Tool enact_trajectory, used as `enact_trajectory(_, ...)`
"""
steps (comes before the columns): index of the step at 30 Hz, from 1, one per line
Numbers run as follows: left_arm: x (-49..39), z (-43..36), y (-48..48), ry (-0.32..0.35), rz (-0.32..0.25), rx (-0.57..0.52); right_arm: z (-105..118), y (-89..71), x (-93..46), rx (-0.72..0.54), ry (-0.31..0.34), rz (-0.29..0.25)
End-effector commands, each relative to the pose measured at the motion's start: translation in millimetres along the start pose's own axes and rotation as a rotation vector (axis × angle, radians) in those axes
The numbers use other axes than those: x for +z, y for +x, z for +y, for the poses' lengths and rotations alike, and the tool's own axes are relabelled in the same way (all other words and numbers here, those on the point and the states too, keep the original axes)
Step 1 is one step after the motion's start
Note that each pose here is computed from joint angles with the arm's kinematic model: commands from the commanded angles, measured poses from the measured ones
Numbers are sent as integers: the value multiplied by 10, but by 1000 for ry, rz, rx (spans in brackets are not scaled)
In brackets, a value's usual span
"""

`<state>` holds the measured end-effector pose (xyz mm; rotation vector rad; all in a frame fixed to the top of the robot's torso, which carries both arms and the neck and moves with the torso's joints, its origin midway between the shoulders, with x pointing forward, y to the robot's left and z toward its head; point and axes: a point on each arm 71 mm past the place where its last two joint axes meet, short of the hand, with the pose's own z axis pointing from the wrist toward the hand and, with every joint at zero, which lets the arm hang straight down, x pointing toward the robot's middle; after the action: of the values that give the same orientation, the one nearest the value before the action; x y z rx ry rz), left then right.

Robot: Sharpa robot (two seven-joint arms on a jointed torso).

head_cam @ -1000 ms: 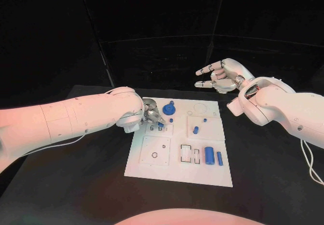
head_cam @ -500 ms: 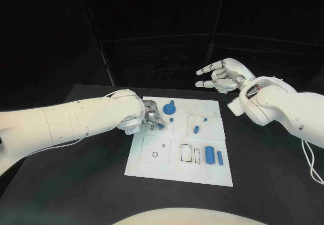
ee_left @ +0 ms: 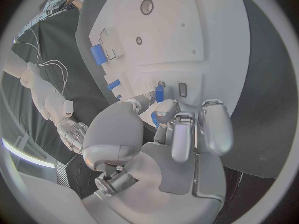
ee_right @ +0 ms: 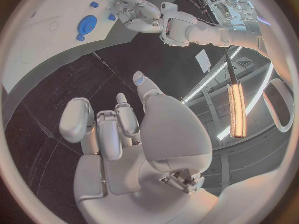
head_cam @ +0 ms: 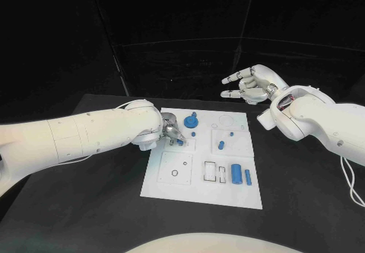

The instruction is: Assemble the parts on the task board

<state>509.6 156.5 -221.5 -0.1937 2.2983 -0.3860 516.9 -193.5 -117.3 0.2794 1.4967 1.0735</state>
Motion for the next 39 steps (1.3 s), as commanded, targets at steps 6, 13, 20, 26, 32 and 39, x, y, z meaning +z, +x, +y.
enact_trajectory(6,-4,43,22,-31,20,30,13,1,8,3,-9,4)
enact_trajectory(13,-8,47,30,-31,31,36,12,2,9,3,-9,5)
enact_trajectory(20,-10,47,38,-30,42,42,10,4,15,3,-10,5)
enact_trajectory(26,-11,37,44,-25,46,46,7,3,16,3,-10,6)
enact_trajectory(32,-3,13,51,-20,51,50,9,5,18,3,-10,6)
enact_trajectory(39,20,8,44,-27,64,60,9,5,17,3,-10,6)
